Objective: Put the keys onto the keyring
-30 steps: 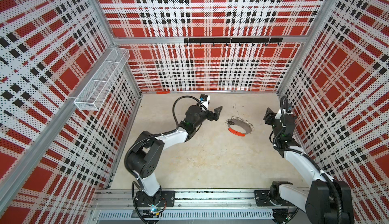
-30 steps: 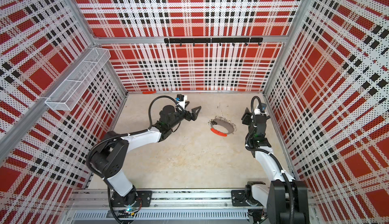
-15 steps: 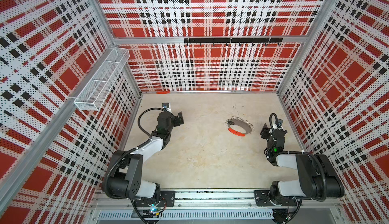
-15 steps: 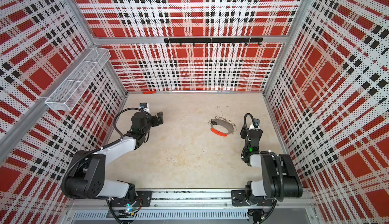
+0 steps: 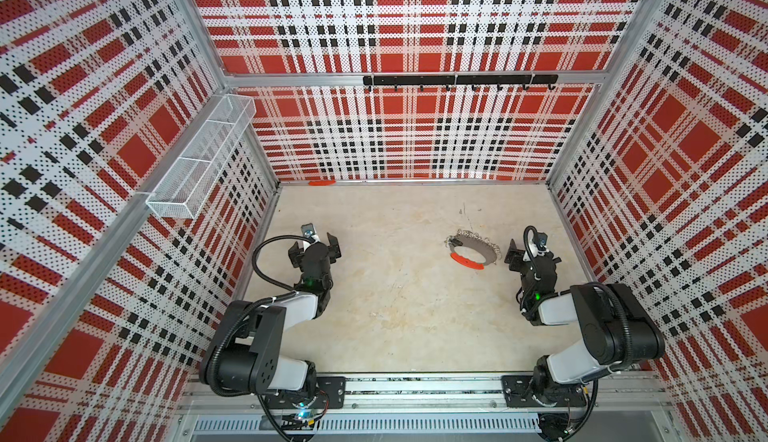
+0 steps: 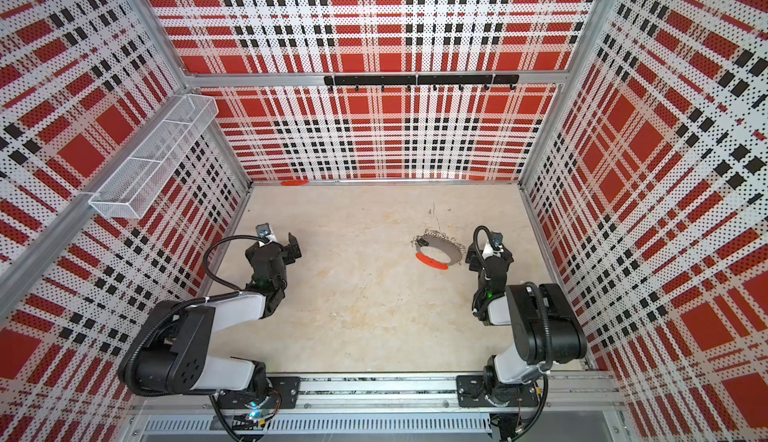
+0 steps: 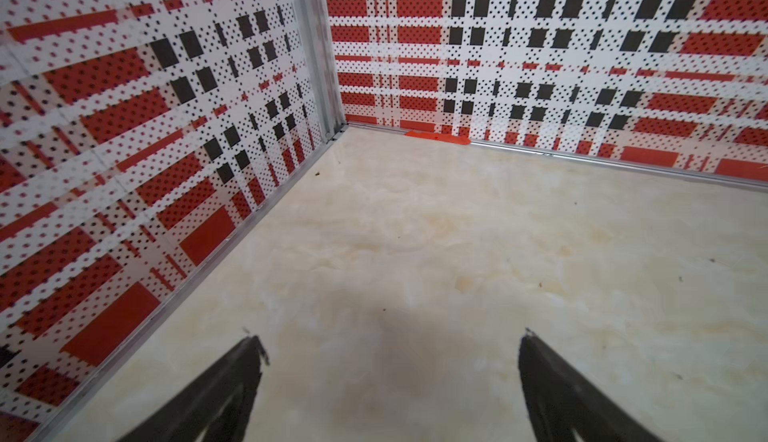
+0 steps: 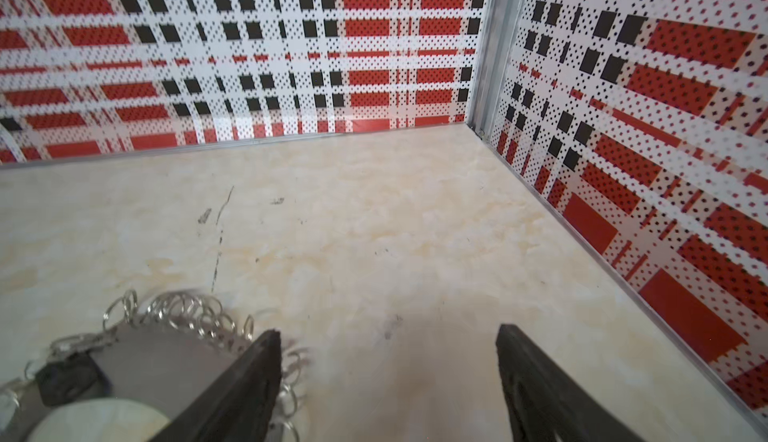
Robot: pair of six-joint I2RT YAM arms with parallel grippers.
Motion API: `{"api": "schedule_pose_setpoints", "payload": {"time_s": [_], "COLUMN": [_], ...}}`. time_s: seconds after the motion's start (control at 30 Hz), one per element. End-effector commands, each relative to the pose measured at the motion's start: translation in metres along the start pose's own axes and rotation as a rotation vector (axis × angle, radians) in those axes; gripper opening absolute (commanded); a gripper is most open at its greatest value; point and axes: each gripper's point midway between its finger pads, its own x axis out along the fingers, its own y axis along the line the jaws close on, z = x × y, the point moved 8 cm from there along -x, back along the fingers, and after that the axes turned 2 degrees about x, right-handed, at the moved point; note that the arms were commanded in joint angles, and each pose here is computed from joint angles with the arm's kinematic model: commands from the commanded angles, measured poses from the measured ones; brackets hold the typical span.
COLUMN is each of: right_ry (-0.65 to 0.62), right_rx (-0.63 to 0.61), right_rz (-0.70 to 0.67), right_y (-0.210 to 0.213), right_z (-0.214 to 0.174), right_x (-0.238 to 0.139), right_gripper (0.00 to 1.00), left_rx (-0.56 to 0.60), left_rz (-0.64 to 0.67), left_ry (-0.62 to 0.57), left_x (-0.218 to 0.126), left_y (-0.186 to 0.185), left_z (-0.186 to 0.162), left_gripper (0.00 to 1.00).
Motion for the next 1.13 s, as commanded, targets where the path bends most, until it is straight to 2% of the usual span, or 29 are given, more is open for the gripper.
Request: {"api": "schedule_pose_setpoints", "payload": {"time_s": [0.0, 0.03, 0.1, 0.2, 0.27, 0.4, 0.53, 1.1], "right_ry": [-0.064, -0.028, -0.065, -0.048, -0.049, -0.051, -0.056, -0.052], "right_rx": [-0.009, -0.022, -0.025, -0.024, -0.025, -0.025, -0.027, -0.025], "right_rz": [0.016, 0.036, 0.040, 0.050, 0.049, 0.047, 0.049, 0.045], "right_y": [0.004, 0.008, 0.007, 0.009, 0.008, 0.008, 0.009, 0.008], "right_z": [0.011, 0.010, 0.010, 0.011, 0.011, 0.011, 0.012, 0.011], "right_x": [0.002, 0.005, 0.003, 0.005, 0.004, 0.005, 0.005, 0.006], "right_gripper": [1.00, 1.00, 1.00, 1.00, 1.00, 1.00, 1.00, 1.00], "left_rx": [-0.045, -0.032, -0.055, -0.154, -0.176, -0.138, -0.101, -0.103], "left_rz": [0.016, 0.012, -0.012, -0.066, -0.082, -0.058, -0.039, -0.048], "left_ry": [-0.200, -0.190, -0.213, -0.264, -0.289, -0.262, -0.283, -0.277], "left_x": [-0.008, -0.009, -0.009, -0.012, -0.018, -0.010, -0.019, -0.016], "left_y": [0.010, 0.011, 0.017, 0.037, 0.042, 0.033, 0.025, 0.027], "left_z": [0.017, 0.013, 0.006, -0.002, -0.002, 0.000, -0.001, 0.000], "left_gripper": [0.98, 0.98, 0.98, 0.98, 0.98, 0.98, 0.98, 0.98]}}
